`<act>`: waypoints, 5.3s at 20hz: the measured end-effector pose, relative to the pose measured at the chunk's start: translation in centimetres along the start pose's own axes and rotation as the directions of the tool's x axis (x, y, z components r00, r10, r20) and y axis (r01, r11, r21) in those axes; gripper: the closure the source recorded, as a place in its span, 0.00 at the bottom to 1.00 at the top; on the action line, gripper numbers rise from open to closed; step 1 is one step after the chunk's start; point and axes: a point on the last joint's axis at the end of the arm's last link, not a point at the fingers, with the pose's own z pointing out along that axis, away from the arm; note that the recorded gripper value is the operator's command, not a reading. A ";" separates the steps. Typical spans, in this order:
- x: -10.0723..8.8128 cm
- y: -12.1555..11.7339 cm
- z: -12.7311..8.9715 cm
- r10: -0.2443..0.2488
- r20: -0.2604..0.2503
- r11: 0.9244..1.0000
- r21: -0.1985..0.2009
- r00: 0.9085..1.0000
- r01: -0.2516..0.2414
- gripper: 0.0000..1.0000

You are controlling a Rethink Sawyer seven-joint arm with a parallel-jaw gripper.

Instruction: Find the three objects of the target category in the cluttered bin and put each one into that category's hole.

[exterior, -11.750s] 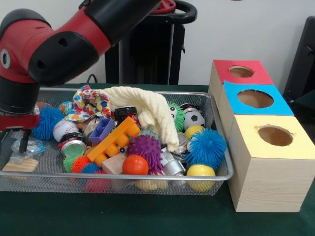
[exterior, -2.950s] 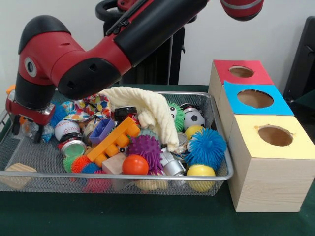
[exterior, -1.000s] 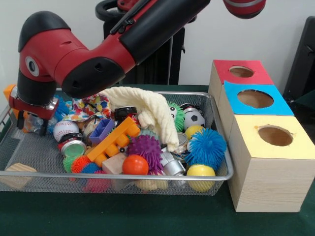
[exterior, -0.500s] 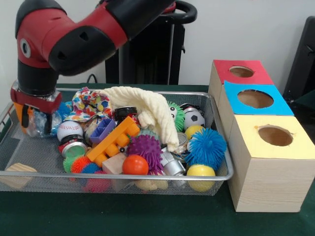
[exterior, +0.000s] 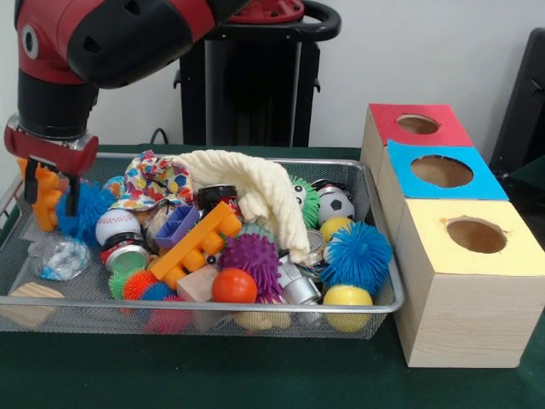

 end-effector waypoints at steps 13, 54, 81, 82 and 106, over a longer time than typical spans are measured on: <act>-0.3 0.1 -0.2 0.006 0.012 1.000 -0.010 1.000 -0.006 0.00; 1.4 1.4 6.3 -0.147 0.079 0.988 -0.037 0.986 0.150 0.00; -1.4 0.8 6.3 0.070 0.316 0.964 -0.264 0.946 0.017 0.00; -1.6 0.9 6.2 0.072 0.319 0.963 -0.267 0.945 0.017 0.00; -1.2 3.6 7.1 -0.380 0.158 0.918 -0.052 0.911 0.392 0.00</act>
